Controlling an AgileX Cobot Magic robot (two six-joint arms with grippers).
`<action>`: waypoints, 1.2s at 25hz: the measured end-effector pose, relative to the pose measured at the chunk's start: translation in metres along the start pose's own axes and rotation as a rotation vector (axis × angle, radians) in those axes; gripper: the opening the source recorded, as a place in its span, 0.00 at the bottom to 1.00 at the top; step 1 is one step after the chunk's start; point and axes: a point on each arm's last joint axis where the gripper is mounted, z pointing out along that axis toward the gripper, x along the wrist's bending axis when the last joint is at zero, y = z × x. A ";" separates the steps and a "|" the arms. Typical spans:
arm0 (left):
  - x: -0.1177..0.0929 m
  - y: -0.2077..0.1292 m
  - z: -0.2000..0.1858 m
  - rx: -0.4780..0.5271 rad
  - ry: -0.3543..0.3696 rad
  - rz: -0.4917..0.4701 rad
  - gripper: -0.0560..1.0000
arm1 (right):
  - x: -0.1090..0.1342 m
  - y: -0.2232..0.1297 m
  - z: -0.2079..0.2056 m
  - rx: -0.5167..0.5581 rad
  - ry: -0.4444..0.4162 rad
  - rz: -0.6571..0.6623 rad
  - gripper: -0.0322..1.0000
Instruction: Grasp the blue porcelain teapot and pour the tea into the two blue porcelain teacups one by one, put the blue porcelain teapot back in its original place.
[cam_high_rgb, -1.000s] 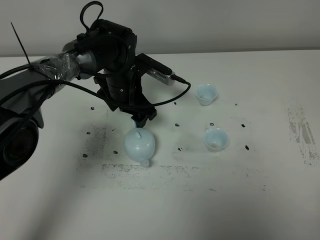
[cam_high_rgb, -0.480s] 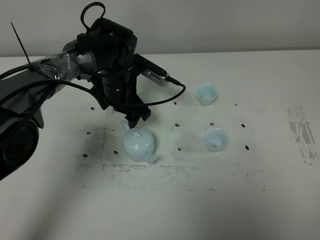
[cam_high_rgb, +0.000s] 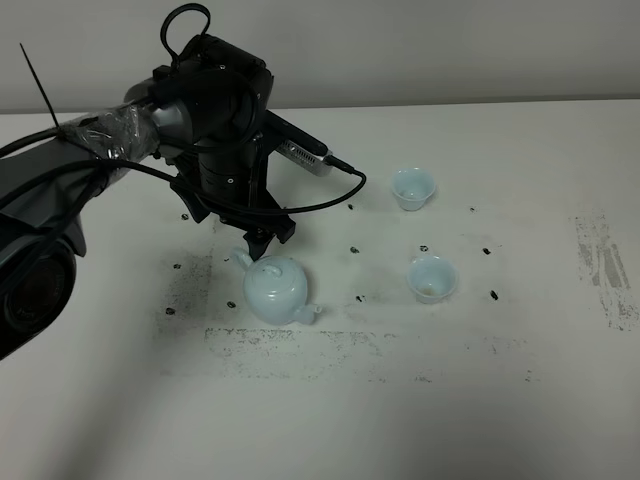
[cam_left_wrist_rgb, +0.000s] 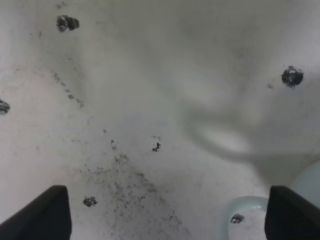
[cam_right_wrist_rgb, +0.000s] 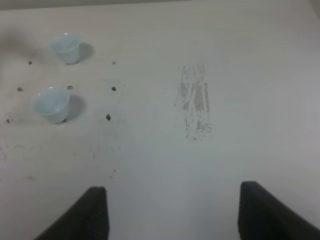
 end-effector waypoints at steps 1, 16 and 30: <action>0.001 0.000 -0.002 -0.004 0.004 0.000 0.76 | 0.000 0.000 0.000 0.000 0.000 0.000 0.55; 0.002 -0.001 -0.007 -0.012 0.021 -0.011 0.76 | 0.000 0.000 0.000 0.000 0.000 0.000 0.55; 0.002 -0.019 0.010 0.085 0.054 -0.014 0.76 | 0.000 0.000 0.000 0.000 0.000 0.000 0.55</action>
